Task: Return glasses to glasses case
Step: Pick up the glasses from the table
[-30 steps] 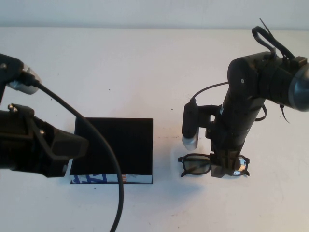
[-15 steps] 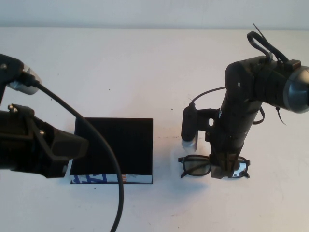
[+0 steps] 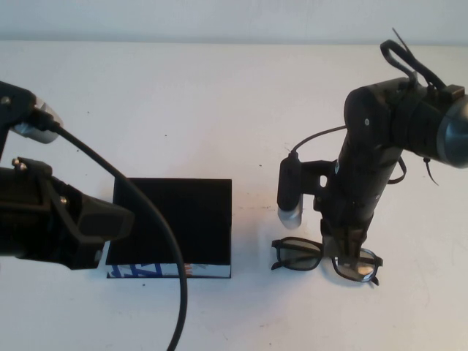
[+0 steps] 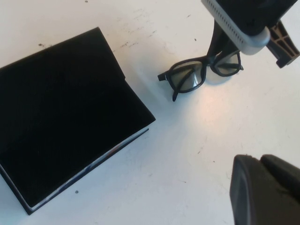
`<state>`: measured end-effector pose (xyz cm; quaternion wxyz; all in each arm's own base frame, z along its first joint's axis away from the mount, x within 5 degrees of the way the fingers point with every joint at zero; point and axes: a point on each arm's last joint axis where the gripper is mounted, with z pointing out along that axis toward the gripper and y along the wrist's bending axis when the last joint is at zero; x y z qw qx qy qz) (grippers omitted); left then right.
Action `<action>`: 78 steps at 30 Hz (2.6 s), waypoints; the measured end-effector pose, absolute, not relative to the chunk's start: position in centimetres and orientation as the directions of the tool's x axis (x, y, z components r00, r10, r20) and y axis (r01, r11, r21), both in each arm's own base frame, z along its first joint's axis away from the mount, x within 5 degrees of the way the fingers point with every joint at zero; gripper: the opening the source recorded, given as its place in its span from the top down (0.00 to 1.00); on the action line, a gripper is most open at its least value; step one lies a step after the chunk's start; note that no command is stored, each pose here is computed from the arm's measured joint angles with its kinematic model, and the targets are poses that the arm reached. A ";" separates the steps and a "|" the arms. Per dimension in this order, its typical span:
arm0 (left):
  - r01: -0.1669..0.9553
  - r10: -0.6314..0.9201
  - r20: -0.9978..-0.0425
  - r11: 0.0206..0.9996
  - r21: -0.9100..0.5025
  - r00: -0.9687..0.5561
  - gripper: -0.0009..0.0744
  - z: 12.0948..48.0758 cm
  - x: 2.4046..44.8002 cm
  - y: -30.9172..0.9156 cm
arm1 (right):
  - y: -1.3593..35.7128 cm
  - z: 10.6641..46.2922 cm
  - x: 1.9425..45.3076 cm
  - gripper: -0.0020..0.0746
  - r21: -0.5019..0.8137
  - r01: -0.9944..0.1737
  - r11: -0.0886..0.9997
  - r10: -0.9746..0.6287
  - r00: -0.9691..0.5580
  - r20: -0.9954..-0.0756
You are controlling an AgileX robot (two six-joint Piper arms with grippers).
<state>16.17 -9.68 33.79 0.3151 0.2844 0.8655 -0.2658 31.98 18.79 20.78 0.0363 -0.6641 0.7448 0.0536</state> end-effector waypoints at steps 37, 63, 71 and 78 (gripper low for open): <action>0.661 0.324 -0.693 0.692 -0.290 -0.644 0.99 33.8 16.1 -9.7 | 19.4 19.6 32.5 0.42 0.077 -0.989 0.125 -0.982 -0.134 -0.133; 0.661 0.326 -0.692 0.692 -0.290 -0.645 0.99 33.8 16.1 -9.7 | 19.5 18.5 32.7 0.71 0.094 -0.988 0.126 -0.984 -0.137 -0.118; 0.661 0.326 -0.692 0.692 -0.290 -0.645 0.99 33.8 16.1 -9.7 | 19.4 18.4 32.8 0.82 0.087 -0.989 0.121 -0.986 -0.130 -0.107; 0.661 0.326 -0.692 0.692 -0.290 -0.645 0.99 33.8 16.1 -9.7 | 19.4 18.5 32.8 0.90 0.085 -0.989 0.118 -0.987 -0.127 -0.103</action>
